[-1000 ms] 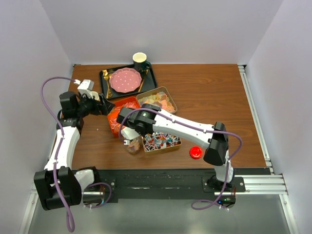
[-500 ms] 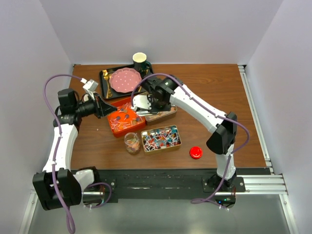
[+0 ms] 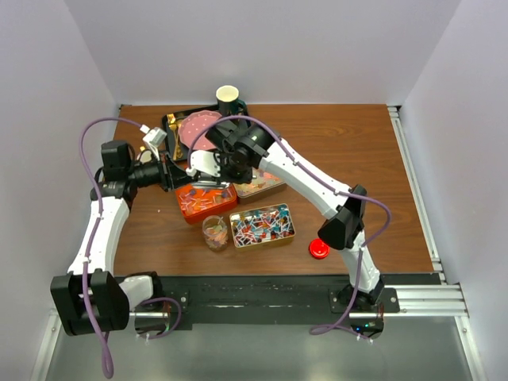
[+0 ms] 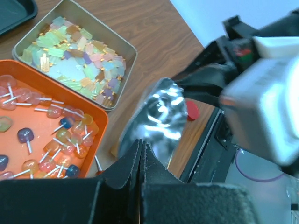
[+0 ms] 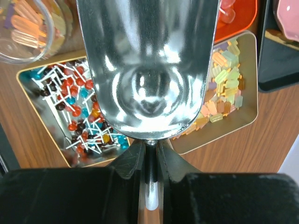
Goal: Pack the candies
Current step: Scoop the fake candies from the storage box.
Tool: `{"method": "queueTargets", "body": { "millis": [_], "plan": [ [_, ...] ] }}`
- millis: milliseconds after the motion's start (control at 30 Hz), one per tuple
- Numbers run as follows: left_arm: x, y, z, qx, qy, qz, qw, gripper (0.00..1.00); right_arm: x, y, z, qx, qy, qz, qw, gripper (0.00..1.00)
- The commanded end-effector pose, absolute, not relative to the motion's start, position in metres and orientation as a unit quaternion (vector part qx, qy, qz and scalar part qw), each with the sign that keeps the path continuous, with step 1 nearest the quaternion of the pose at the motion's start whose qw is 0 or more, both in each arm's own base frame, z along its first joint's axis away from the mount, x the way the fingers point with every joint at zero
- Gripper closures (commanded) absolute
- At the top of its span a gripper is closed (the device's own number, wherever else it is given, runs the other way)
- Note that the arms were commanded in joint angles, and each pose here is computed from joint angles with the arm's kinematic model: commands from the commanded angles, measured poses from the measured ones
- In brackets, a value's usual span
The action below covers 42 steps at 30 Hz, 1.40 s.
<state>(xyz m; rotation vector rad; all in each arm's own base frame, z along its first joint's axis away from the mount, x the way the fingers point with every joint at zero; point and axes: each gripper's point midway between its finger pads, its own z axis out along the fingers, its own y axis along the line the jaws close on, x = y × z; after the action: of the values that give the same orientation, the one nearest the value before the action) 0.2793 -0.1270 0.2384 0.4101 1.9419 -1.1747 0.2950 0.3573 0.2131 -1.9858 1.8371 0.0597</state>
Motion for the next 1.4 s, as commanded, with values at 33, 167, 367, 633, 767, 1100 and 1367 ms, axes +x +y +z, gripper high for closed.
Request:
{"method": "queueTargets", "body": {
  "millis": [33, 167, 367, 633, 767, 1100, 1367],
  "plan": [
    [0.283, -0.124, 0.222, 0.136, 0.781, -0.450, 0.411, 1.00, 0.263, 0.351, 0.261, -0.717, 0.644, 0.058, 0.260, 1.00],
    [0.280, -0.122, 0.210, 0.128, 0.789, -0.444, 0.405, 1.00, 0.247, 0.343, 0.286, -0.723, 0.621, 0.084, 0.290, 1.00],
    [0.278, -0.121, 0.211, 0.138, 0.792, -0.431, 0.410, 0.69, 0.244, 0.302, 0.276, -0.731, 0.626, 0.047, 0.266, 1.00],
    [0.266, -0.112, 0.217, 0.178, 0.800, -0.376, 0.432, 0.00, 0.251, 0.203, 0.224, -0.774, 0.619, -0.043, 0.129, 1.00],
    [0.258, -0.109, 0.223, 0.245, 0.795, -0.349, 0.431, 0.00, 0.252, 0.177, 0.209, -0.792, 0.600, -0.086, 0.071, 1.00],
    [0.207, -0.088, 0.174, 0.549, 0.701, -0.214, 0.402, 0.00, 0.261, 0.145, 0.204, -0.810, 0.562, -0.163, -0.044, 1.00],
    [0.198, -0.095, 0.122, 0.536, 0.708, -0.256, 0.382, 0.00, 0.269, 0.133, 0.200, -0.810, 0.530, -0.233, -0.096, 1.00]
  ]
}}
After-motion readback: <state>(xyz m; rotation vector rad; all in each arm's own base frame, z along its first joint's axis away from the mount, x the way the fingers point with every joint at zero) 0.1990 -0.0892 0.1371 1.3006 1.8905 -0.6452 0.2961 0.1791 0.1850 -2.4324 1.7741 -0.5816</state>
